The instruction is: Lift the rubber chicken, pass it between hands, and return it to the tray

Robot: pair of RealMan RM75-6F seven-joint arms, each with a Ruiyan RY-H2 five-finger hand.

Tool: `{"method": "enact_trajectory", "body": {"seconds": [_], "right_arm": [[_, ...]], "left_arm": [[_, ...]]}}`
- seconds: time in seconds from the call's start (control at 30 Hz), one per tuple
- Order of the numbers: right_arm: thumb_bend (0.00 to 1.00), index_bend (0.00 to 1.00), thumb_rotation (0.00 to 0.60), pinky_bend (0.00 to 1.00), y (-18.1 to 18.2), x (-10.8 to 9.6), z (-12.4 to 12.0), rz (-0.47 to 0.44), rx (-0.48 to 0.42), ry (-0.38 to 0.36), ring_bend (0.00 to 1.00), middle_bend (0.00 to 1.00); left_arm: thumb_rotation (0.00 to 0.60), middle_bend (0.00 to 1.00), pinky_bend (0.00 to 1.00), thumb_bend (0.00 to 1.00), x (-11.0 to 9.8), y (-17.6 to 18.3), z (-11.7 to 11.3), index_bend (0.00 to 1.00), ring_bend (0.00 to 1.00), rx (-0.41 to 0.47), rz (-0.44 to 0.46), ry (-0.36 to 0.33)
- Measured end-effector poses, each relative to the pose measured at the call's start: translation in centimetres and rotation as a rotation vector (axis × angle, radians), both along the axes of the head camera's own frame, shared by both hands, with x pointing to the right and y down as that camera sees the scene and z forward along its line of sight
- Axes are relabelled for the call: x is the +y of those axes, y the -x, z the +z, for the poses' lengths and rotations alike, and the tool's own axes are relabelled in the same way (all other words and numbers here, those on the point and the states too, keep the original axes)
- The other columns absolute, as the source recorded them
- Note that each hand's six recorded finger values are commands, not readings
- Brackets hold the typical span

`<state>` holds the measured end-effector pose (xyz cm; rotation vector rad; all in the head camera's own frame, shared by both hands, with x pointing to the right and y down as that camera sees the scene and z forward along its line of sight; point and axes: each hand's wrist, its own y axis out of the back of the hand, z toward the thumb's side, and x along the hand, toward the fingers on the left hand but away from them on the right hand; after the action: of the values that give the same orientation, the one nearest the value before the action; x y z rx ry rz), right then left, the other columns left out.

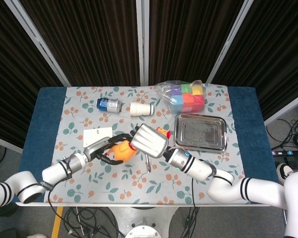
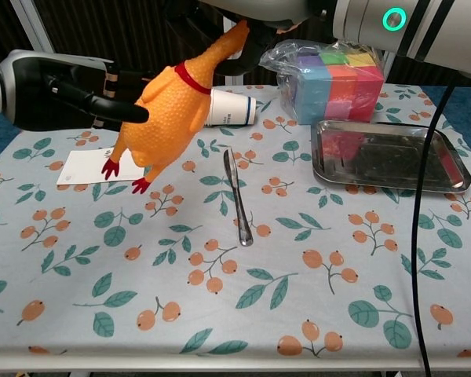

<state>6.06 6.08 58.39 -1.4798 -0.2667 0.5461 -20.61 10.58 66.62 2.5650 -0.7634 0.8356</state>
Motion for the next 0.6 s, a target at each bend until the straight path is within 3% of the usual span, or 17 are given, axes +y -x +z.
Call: {"method": "enact_trajectory", "body": {"seconds": [0.27,0.37,0.47,0.53,0.6], "right_arm": [[0.66,0.87,0.600,0.89,0.4,0.3,-0.2,0.012,-0.024,-0.005,0.70,0.71],[0.66,0.87,0.600,0.89,0.6,0.6,-0.2,0.011,-0.028,-0.003,0.70,0.71],[0.66,0.87,0.600,0.89,0.6,0.7,-0.3,0.013,-0.035,-0.003,0.70,0.71],[0.66,0.87,0.600,0.89,0.6,0.8,-0.3,0.012,-0.037,0.000,0.70,0.71],[0.66,0.87,0.600,0.89,0.6,0.9,-0.3,0.010,-0.036,0.004,0.70,0.71]], "left_arm": [[0.600,0.08,0.20,0.23,0.2,-0.4,0.9,0.14,0.08,-0.059,0.008,0.004],[0.600,0.13,0.20,0.23,0.2,-0.6,1.2,0.15,0.10,-0.067,0.013,0.017],[0.600,0.26,0.25,0.24,0.1,-0.7,1.3,0.24,0.21,-0.071,0.014,0.020],[0.600,0.37,0.32,0.27,-0.1,-0.7,1.4,0.34,0.31,-0.071,-0.001,0.022],[0.600,0.51,0.46,0.33,-0.4,-0.7,1.5,0.47,0.45,-0.070,-0.027,0.021]]}}
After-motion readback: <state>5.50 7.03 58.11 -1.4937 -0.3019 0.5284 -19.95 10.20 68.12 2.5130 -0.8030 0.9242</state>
